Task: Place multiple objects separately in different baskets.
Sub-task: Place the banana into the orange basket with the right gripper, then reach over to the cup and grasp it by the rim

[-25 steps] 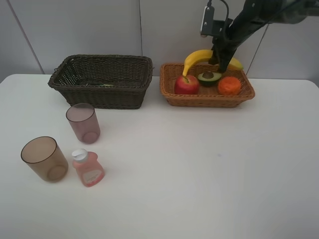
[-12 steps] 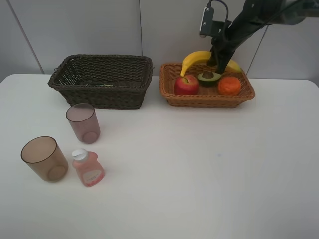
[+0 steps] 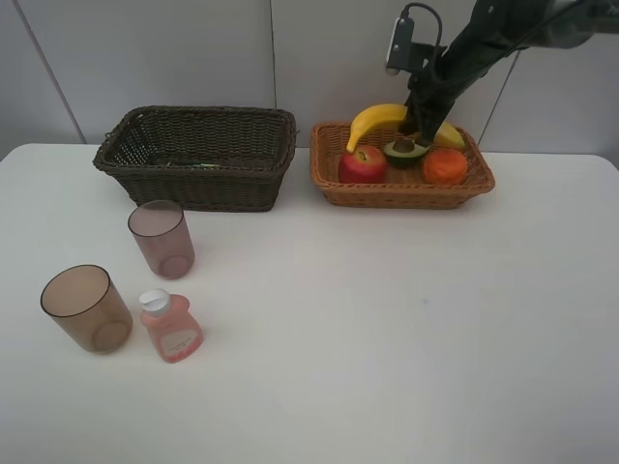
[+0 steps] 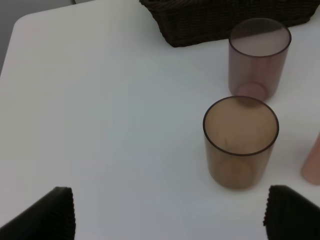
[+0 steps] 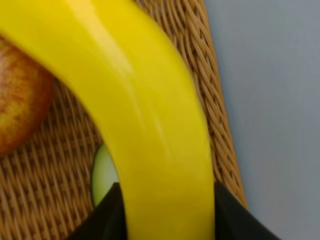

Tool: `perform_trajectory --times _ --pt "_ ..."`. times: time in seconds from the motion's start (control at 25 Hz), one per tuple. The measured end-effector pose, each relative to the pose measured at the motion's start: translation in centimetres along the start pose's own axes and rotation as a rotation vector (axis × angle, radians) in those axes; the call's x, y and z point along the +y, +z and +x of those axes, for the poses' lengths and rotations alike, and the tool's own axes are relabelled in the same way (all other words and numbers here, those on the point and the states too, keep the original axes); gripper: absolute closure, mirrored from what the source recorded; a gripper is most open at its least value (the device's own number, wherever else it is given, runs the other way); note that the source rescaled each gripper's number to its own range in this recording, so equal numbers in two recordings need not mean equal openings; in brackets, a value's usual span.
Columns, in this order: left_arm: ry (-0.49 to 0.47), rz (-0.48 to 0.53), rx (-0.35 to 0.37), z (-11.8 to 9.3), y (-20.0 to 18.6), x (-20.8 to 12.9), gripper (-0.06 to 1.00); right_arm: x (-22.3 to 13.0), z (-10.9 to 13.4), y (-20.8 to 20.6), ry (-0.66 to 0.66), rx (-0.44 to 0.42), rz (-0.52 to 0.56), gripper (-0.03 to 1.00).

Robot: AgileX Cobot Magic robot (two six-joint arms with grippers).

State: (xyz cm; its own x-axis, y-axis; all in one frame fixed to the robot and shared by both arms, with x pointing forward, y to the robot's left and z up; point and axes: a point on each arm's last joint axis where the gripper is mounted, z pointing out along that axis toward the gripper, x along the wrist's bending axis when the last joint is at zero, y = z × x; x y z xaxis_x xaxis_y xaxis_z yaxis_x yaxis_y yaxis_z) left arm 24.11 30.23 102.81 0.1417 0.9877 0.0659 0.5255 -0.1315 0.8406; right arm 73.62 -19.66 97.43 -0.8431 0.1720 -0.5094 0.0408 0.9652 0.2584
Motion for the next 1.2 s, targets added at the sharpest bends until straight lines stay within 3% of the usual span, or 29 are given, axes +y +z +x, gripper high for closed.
perform_trajectory --times 0.16,0.24,0.6,0.68,1.2 --pt "0.000 0.000 0.000 0.00 0.00 0.00 -0.05 -0.04 0.20 0.00 0.002 0.022 0.004 0.96" --pt "0.000 0.000 0.000 0.00 0.00 0.00 -0.05 -0.05 0.28 0.00 0.002 0.030 0.006 0.90" --pt "0.000 0.000 0.000 0.00 0.00 0.00 -0.05 -0.05 0.29 -0.01 0.059 0.032 0.006 0.34" --pt "0.000 0.000 0.000 0.00 0.00 0.00 -0.05 -0.05 0.29 -0.01 0.079 0.032 0.006 0.26" --pt "0.000 0.000 0.000 0.00 0.00 0.00 -0.05 -0.10 0.49 -0.01 0.131 0.053 0.015 0.21"
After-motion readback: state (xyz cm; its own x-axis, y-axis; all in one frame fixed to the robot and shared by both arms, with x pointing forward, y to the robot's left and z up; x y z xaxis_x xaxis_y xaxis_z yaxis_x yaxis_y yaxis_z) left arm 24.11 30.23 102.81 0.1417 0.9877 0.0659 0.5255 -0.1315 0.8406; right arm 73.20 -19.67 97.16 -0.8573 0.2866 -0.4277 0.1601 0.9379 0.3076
